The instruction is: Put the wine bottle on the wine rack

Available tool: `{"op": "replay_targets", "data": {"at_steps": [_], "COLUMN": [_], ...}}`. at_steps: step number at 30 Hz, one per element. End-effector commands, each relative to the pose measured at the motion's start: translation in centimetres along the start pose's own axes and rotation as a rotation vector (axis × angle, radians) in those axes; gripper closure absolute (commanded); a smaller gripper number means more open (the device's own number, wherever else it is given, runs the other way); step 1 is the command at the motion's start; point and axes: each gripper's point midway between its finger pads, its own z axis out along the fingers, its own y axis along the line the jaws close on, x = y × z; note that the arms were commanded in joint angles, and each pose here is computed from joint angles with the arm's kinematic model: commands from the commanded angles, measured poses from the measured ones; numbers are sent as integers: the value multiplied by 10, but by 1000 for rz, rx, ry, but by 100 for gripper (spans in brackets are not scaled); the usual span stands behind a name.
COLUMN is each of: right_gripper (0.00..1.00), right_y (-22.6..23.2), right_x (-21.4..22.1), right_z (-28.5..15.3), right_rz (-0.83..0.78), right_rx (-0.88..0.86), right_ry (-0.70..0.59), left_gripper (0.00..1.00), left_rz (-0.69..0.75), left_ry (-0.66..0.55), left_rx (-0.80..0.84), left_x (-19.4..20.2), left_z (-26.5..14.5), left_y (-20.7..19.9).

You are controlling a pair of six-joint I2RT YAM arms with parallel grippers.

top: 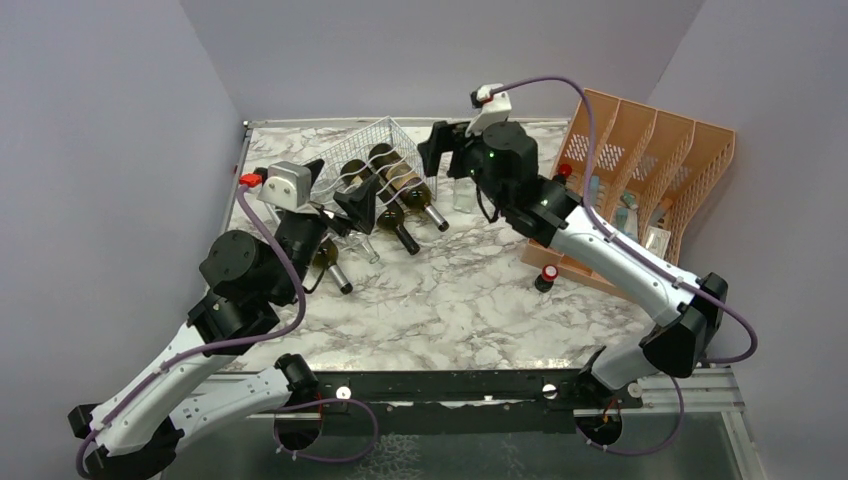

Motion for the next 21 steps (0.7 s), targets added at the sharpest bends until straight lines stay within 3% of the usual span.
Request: {"op": "replay_targets", "data": {"at_steps": [1, 8, 15, 21], "right_gripper": [8, 8, 11, 19], "right_y": [-53, -94, -116, -134], "right_x": [-18, -14, 21, 38], "right_z": [7, 41, 81, 95], "right_rz": [-118, -274, -263, -246], "right_rx": [158, 297, 304, 334], "right_ry": [-2, 0, 147, 195], "left_gripper": [1, 1, 1, 1], "left_rz": [-29, -18, -3, 21], "left_ry": [21, 68, 129, 164], "left_rx": [-4, -7, -24, -25], "left_x": [14, 39, 73, 87], "left_z": [0, 1, 3, 5], "left_y": [-2, -3, -3, -5]}}
